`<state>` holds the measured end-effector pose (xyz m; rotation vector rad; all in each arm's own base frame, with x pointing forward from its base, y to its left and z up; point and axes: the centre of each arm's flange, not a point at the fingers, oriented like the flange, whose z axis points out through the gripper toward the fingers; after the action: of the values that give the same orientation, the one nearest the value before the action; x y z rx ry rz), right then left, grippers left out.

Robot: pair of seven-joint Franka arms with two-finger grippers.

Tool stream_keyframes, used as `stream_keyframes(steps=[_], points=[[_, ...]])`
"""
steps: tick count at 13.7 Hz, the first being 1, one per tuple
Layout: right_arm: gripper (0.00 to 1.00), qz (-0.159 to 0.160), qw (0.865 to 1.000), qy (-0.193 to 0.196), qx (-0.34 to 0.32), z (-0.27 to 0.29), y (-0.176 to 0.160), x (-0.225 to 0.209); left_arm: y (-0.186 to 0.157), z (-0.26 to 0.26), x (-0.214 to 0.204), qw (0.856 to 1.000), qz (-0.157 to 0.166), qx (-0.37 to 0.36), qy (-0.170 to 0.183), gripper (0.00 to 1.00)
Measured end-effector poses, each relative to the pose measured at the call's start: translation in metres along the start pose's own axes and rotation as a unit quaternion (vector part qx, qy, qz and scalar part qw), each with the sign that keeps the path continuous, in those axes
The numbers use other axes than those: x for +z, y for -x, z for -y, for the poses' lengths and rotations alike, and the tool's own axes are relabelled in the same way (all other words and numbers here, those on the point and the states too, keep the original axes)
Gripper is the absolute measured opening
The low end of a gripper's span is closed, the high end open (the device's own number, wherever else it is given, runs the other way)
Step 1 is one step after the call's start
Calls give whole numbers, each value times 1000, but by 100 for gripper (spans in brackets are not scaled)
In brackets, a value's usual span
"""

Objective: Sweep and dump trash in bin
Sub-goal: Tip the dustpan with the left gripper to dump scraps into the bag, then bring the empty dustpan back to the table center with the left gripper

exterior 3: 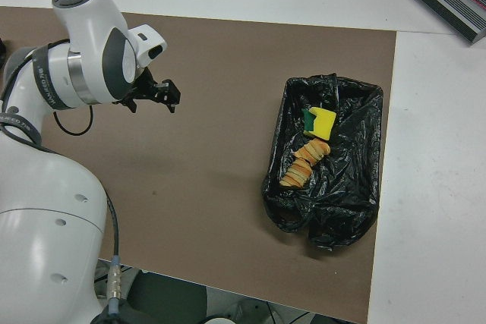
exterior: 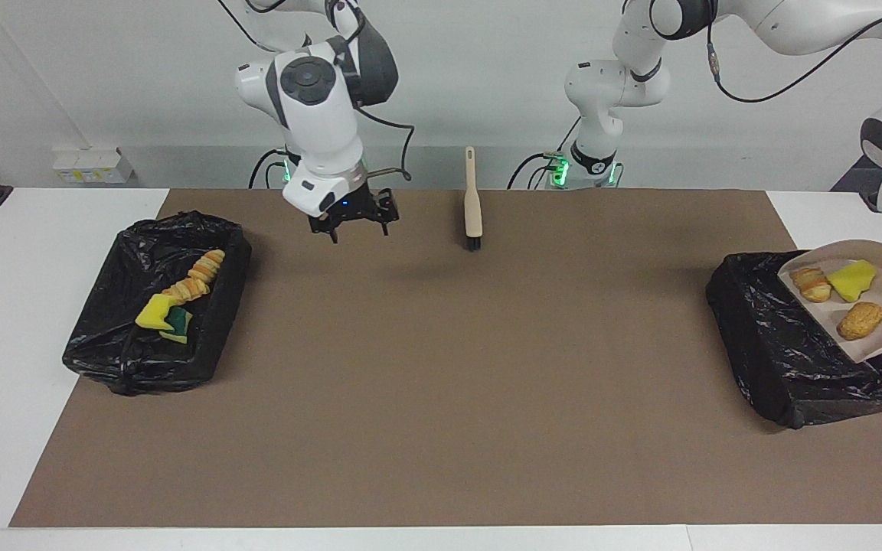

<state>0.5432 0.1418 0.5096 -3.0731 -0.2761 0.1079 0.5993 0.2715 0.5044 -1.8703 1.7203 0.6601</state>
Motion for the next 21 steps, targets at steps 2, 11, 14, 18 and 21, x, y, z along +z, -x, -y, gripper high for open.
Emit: stream_keyframes(steps=[2,11,14,18,21], points=[[100,-7,1000,2,-17,-52,-2,-9,-8,5,-10,999,29,21,0,31],[100,-42,995,40,80,-215,20,-65,40,-14,-75,997,77,8,11,31],[100,-38,994,38,94,-227,30,-83,2,-9,-102,999,33,21,9,31],[100,-43,991,36,119,-196,37,-106,-71,-12,-105,995,-97,27,18,31],[100,-41,992,35,117,-161,31,-107,-147,-23,-126,988,-151,-12,36,31]])
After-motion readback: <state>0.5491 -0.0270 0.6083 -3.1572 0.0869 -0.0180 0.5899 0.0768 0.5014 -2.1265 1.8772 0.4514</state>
